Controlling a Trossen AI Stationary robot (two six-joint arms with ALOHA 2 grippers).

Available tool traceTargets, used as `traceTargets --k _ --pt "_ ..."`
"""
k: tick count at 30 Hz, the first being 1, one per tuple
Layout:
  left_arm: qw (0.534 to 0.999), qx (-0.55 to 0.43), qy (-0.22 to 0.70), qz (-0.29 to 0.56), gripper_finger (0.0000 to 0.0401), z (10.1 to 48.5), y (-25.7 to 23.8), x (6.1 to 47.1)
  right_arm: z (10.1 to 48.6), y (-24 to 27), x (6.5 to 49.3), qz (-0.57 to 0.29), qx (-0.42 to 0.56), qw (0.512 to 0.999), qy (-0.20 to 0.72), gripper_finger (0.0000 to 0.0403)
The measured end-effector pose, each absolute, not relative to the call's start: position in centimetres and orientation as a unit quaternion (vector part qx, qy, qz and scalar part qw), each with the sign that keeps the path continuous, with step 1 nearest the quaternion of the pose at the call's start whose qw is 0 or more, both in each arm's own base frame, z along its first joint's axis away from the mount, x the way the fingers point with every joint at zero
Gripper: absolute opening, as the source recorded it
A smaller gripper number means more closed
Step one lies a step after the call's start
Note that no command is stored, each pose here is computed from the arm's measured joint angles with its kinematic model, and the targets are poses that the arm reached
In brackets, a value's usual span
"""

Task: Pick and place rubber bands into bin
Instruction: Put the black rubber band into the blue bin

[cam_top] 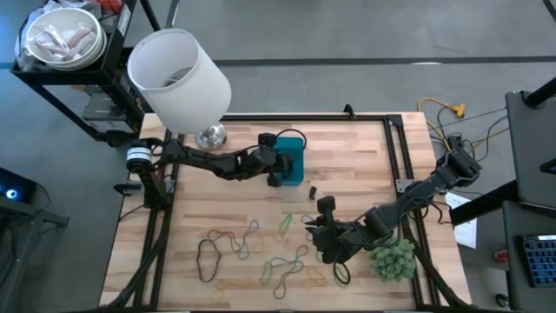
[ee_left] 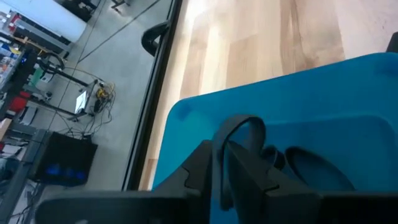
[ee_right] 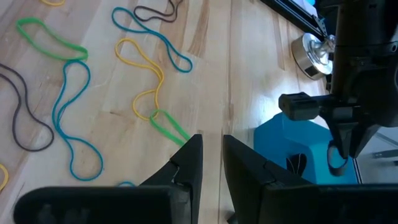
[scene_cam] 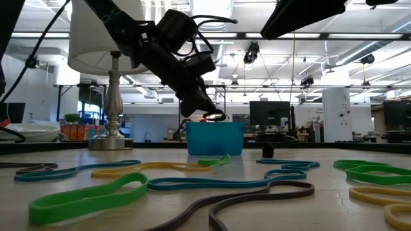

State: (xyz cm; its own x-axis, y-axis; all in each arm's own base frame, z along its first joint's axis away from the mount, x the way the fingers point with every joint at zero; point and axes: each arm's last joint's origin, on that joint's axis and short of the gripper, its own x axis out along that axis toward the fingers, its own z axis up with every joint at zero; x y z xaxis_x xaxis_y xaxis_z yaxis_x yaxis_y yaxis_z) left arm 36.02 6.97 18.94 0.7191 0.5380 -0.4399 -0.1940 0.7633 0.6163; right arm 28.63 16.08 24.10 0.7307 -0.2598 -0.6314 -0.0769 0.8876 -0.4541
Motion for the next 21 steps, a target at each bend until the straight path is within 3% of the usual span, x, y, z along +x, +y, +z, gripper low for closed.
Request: traceTargets --k 7,21 --pt "0.885 0.276 0.312 0.209 0.0069 19.0 7.0 36.0 24.1 16.1 28.6 -0.055 -0.222 0.903 0.364 0.0057" --pt "0.853 0.301 0.383 0.186 0.007 22.7 1.1 31.9 19.2 12.5 27.6 -0.112 -0.207 0.872 0.43 0.0057"
